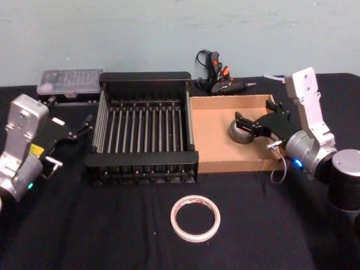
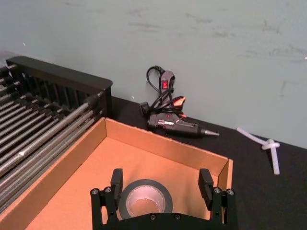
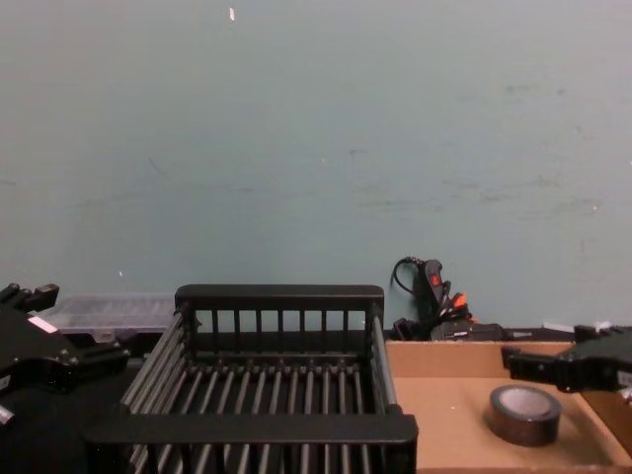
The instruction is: Pick up the white tape and place it into the black box , Pick up the silver tape and place it into the brown box.
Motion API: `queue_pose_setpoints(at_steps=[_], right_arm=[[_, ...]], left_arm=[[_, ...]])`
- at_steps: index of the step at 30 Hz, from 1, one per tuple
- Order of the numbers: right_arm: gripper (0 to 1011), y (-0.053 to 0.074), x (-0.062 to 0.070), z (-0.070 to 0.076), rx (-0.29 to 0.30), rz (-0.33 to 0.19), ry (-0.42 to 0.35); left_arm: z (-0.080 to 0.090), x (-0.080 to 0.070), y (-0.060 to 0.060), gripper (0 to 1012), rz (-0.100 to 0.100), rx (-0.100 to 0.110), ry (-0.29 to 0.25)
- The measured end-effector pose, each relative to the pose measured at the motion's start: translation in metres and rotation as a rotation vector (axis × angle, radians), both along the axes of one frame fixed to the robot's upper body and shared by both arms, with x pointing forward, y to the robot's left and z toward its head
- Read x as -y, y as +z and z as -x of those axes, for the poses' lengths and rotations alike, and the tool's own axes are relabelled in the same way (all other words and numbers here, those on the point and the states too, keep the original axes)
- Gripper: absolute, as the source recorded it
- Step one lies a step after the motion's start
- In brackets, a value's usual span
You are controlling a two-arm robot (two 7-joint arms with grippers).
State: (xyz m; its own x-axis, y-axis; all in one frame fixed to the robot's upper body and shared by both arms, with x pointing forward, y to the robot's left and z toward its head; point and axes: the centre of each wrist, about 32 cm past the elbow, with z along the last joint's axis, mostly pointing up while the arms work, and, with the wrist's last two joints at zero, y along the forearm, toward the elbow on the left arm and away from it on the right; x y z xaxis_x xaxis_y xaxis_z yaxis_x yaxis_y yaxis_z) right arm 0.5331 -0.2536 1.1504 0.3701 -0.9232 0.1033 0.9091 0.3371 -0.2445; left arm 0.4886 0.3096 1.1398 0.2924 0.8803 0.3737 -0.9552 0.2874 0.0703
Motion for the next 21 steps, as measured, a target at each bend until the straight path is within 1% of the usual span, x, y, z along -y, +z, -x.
queue_pose_setpoints(at_steps=[4, 8, 11, 17, 21], right_arm=[[1002, 0.004, 0.002, 0.004, 0.015, -0.006, 0.007], [1002, 0.010, 0.006, 0.011, 0.029, -0.016, 0.021], [1002, 0.015, 0.010, 0.020, 0.038, -0.025, 0.043], [1002, 0.021, 0.016, 0.038, 0.047, -0.039, 0.088], [1002, 0.025, 0.020, 0.054, 0.048, -0.044, 0.145]], left_arm=[[0.000, 0.000, 0.000, 1001, 0.000, 0.000, 0.000], [0.000, 0.000, 0.000, 1001, 0.000, 0.000, 0.000], [0.000, 0.000, 0.000, 1001, 0.000, 0.000, 0.000], [0.000, 0.000, 0.000, 1001, 0.000, 0.000, 0.000], [0.000, 0.000, 0.000, 1001, 0.000, 0.000, 0.000]])
